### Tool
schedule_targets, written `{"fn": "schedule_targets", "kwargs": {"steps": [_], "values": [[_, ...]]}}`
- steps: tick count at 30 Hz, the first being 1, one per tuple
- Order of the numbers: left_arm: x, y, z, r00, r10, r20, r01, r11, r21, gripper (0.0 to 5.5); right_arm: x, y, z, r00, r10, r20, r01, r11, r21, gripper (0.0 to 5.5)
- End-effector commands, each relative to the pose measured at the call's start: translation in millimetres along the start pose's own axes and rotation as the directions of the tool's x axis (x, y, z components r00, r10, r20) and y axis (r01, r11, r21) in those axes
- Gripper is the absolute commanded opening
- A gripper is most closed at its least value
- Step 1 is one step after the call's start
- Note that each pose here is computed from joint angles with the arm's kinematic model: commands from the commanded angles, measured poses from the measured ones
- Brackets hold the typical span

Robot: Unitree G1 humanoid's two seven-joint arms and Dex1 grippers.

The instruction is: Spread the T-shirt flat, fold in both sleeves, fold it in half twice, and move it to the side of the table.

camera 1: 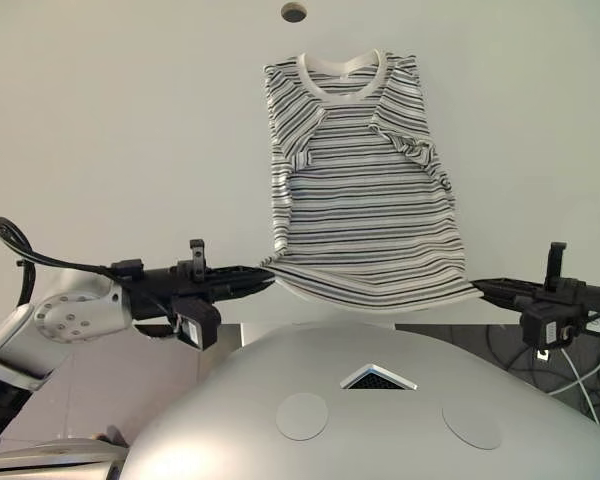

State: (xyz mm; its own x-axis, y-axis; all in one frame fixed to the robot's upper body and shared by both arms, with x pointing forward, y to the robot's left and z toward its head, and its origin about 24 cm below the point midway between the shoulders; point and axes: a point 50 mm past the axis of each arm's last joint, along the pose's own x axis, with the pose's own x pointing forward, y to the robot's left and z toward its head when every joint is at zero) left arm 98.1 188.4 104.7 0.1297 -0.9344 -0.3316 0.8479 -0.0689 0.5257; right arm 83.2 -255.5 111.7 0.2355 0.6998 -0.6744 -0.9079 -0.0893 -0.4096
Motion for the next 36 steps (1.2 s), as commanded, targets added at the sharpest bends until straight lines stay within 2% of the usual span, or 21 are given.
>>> {"fn": "schedule_targets", "kwargs": {"steps": [1, 8, 12, 17, 19, 22, 25, 28, 36], "values": [[-9.1, -3.1, 12.2, 0.998, -0.053, 0.02, 0.054, 0.994, -0.096, 0.0, -10.1, -1.9, 12.6, 0.998, -0.046, 0.042, 0.047, 0.999, -0.021, 0.02], [-32.5, 0.1, 39.8, 0.994, 0.03, 0.104, -0.016, 0.991, -0.13, 0.0, -21.5, 7.6, 39.2, 0.984, -0.137, 0.11, 0.143, 0.989, -0.047, 0.02], [-35.7, 9.6, 32.1, 0.993, 0.118, 0.016, -0.116, 0.989, -0.095, 0.0, -23.6, -2.9, 34.9, 0.98, -0.185, 0.069, 0.189, 0.981, -0.051, 0.02], [-17.6, 42.5, -11.0, 0.943, 0.291, -0.163, -0.251, 0.941, 0.225, 0.0, -6.3, -52.9, 2.5, 0.934, -0.341, -0.105, 0.328, 0.936, -0.124, 0.02], [-12.5, 55.8, -26.0, 0.914, 0.357, -0.191, -0.291, 0.908, 0.302, 0.0, 2.6, -78.7, -14.5, 0.892, -0.412, -0.189, 0.39, 0.91, -0.141, 0.02], [-9.7, 78.5, -49.3, 0.849, 0.484, -0.212, -0.385, 0.842, 0.377, 0.0, 17.5, -115.9, -27.0, 0.844, -0.487, -0.227, 0.458, 0.873, -0.17, 0.02], [-8.0, 97.3, -70.6, 0.79, 0.572, -0.22, -0.451, 0.786, 0.422, 0.0, 30.9, -156.9, -36.3, 0.802, -0.545, -0.245, 0.51, 0.838, -0.195, 0.02], [-4.8, 113.8, -93.9, 0.76, 0.599, -0.251, -0.468, 0.773, 0.428, 0.0, 47.9, -191.7, -50.2, 0.787, -0.555, -0.269, 0.524, 0.832, -0.183, 0.02], [9.3, 144.1, -136.0, 0.768, 0.549, -0.33, -0.376, 0.803, 0.462, 0.0, 90.3, -234.4, -64.7, 0.808, -0.525, -0.268, 0.507, 0.851, -0.138, 0.02]]}}
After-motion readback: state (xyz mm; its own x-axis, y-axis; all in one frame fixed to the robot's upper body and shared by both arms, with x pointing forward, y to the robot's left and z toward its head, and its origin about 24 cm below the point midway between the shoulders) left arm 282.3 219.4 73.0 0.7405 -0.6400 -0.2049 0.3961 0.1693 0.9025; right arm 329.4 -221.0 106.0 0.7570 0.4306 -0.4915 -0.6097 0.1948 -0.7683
